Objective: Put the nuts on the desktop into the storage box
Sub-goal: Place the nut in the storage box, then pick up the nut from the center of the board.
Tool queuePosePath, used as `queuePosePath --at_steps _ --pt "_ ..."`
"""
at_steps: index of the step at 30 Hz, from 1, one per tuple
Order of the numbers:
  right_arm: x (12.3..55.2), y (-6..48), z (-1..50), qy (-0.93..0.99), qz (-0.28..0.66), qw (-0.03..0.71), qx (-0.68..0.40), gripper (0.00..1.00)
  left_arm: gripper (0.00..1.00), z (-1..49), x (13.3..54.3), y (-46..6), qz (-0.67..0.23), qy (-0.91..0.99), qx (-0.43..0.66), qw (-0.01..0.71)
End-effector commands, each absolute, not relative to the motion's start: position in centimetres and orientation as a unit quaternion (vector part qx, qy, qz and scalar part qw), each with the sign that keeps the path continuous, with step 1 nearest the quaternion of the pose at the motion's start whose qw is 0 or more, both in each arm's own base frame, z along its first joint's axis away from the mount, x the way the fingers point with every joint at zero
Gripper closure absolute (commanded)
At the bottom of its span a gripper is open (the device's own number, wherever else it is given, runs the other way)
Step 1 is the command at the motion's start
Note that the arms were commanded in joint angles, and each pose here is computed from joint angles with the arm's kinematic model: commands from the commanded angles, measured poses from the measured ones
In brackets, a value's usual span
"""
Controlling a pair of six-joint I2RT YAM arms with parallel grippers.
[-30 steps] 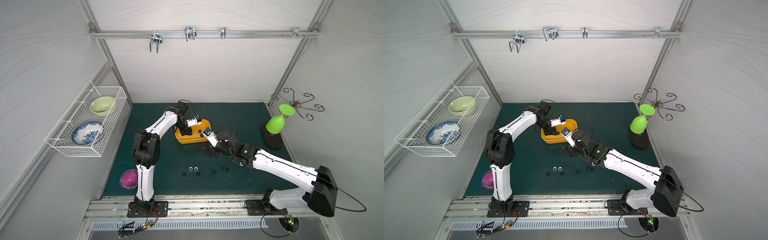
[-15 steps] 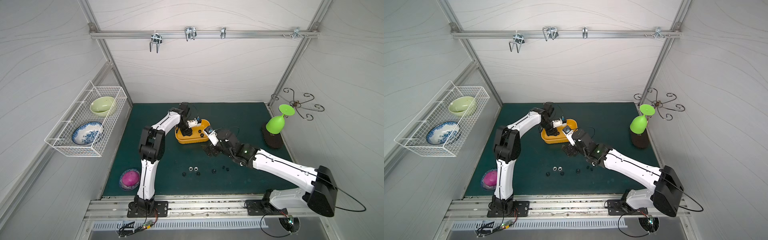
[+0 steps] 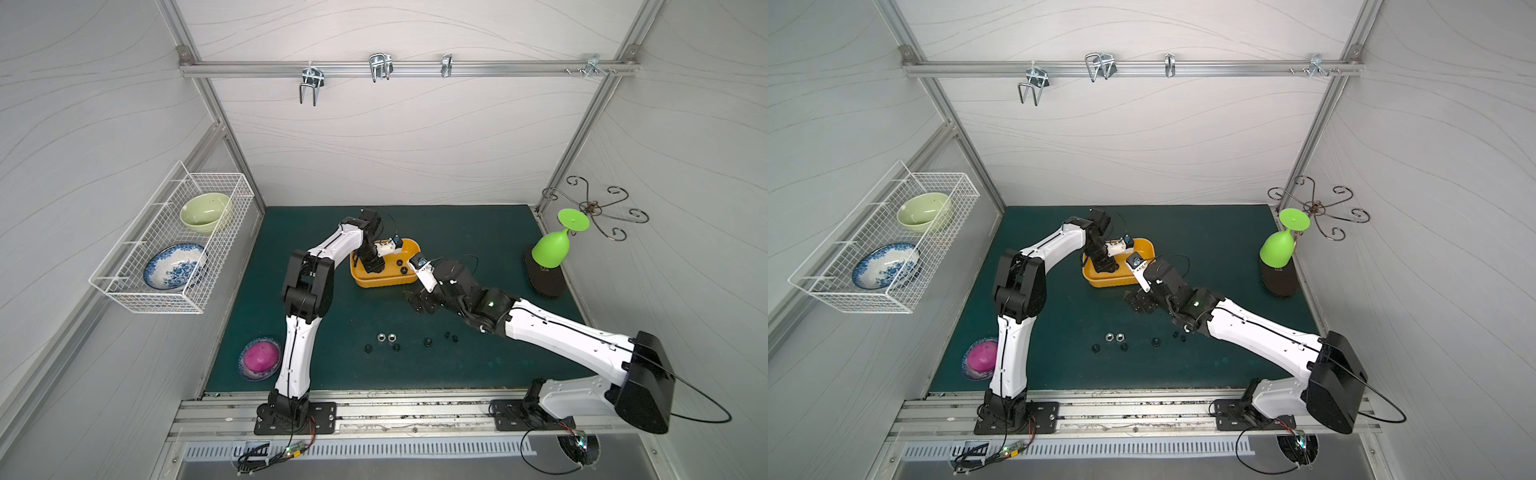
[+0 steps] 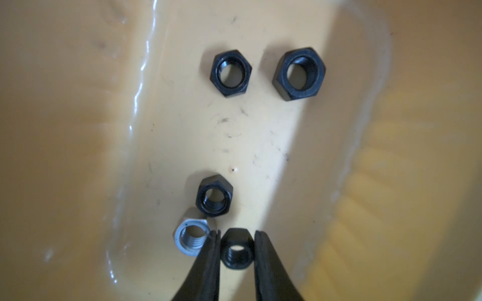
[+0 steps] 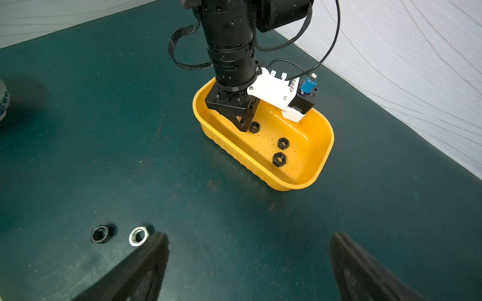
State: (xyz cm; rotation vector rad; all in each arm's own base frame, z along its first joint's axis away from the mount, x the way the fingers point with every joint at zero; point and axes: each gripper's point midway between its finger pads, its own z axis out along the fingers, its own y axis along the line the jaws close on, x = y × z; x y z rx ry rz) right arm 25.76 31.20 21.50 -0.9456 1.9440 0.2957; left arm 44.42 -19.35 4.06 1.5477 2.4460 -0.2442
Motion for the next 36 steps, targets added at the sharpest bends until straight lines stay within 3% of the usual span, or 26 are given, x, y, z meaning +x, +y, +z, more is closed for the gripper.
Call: queuePosePath --at_steps 1,7,14,18,27,36 --pt "25.7 30.4 21.8 0.794 0.118 0.465 -0.373 0.01 0.70 4.5 45.8 -19.6 -0.079 0.837 0.524 0.134" --pt "25.6 30.2 21.9 0.795 0.117 0.465 -0.372 0.01 0.57 5.2 46.2 -19.7 -0.075 0.837 0.522 0.145" --pt "25.9 29.4 21.6 0.807 0.105 0.461 -0.355 0.01 0.55 7.3 46.2 -19.7 -0.071 0.836 0.520 0.163" --pt "26.7 27.1 21.5 0.839 0.080 0.454 -0.289 0.01 0.51 10.5 45.8 -20.1 -0.082 0.834 0.511 0.192" --pt "26.4 18.7 19.1 0.949 0.066 0.307 -0.018 0.01 0.44 19.6 44.0 -20.8 -0.108 0.819 0.489 0.281" --pt "23.2 16.6 16.3 0.976 0.076 0.201 0.020 0.01 0.39 24.9 39.1 -21.9 -0.183 0.803 0.470 0.319"
